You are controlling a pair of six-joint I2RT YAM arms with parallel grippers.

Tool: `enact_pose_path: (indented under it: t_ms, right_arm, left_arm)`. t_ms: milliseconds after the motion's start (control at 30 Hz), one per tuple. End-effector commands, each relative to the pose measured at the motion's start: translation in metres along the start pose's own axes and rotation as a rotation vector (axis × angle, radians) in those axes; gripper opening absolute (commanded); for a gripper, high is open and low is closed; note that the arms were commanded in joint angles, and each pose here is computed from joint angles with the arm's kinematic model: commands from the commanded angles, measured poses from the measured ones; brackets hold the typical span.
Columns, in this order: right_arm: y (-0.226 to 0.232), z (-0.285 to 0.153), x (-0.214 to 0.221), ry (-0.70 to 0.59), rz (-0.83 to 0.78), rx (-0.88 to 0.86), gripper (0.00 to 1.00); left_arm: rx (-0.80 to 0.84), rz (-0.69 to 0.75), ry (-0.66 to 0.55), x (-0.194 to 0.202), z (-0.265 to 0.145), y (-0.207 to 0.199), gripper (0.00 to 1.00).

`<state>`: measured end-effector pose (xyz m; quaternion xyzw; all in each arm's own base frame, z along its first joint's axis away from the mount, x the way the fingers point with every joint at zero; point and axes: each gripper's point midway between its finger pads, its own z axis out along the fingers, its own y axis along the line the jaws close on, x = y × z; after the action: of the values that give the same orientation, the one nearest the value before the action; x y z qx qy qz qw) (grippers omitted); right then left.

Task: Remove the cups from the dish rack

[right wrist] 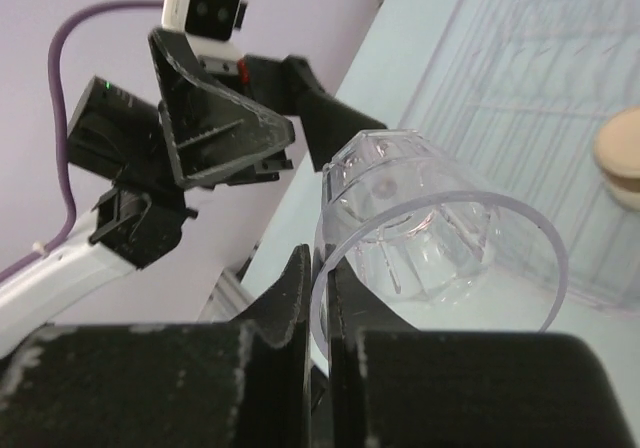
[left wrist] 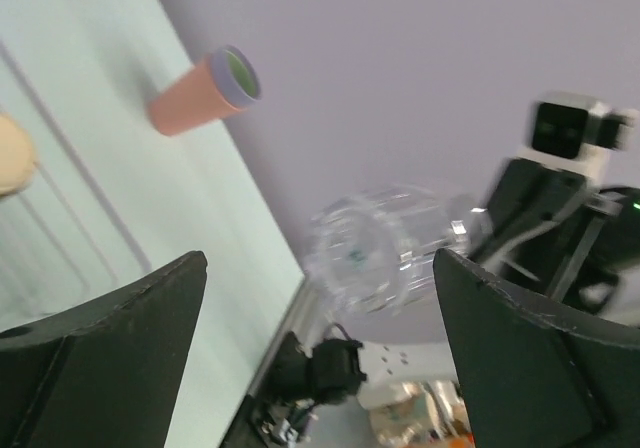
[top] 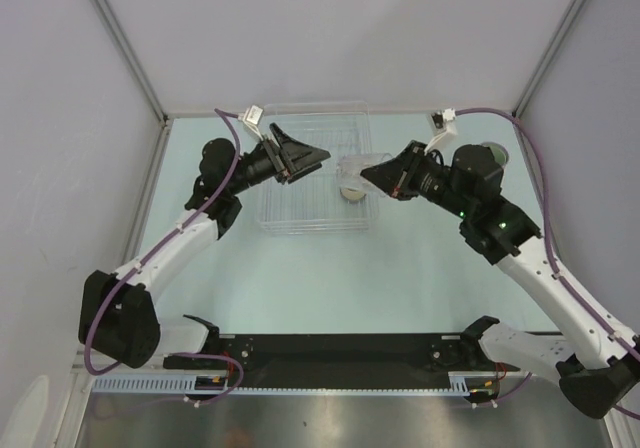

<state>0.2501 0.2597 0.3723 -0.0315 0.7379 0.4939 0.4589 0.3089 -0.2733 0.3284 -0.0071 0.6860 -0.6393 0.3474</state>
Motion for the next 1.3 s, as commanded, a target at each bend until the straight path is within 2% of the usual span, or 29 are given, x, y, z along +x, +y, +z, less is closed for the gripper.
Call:
enact_pose_path:
  t_ms: [0,67,200,300,333,400,767,967,1100,1267]
  right_arm:
    - [-0.007,-0.030,-0.055,-0.135,-0.137,0.226,0.00]
    - [-0.028,-0.045,-0.072,-0.167,-0.165,0.406,0.00]
    - [-0.063,-0.070,-0.093,-0.233,-0.161,0.685,0.00]
    - [-0.093,-0.086,-0.104,-0.262,-0.131,0.891,0.00]
    - [-0.110,-0.087,-0.096,-0.206,-0.127,0.969,0.00]
    - [-0.128,-0.097,-0.101,-0.224,-0.064,1.059,0.00]
    - [-0.219,-0.133,-0.069,-0.130,0.073,1.323,0.00]
    - [-0.271,-0.140,-0.042,-0.102,0.159,1.348,0.00]
    - [-0.290,-0.133,-0.045,-0.121,0.175,1.341,0.00]
    - [-0.319,-0.127,-0.041,-0.078,0.205,1.377,0.00]
  left_arm:
    - [-0.269,0.053,-0.043,-0.014,-0.011,0.037,1.00]
    - [-0.331,0.058,-0.033,-0.011,-0.014,0.053,1.00]
    - [-0.470,-0.017,0.060,0.015,-0.023,0.094,1.00]
    - [-0.525,-0.045,0.086,0.026,-0.031,0.109,1.00]
    - [-0.529,-0.048,0.087,0.027,-0.033,0.109,1.00]
    - [-0.551,-0.046,0.086,0.028,-0.037,0.111,1.00]
    - [-0.667,0.002,0.130,0.034,-0.053,0.127,1.00]
    - [-0.657,-0.041,0.192,0.050,-0.053,0.136,0.99]
    - [-0.652,-0.029,0.197,0.050,-0.054,0.135,0.99]
    - [-0.658,-0.015,0.196,0.049,-0.055,0.134,0.99]
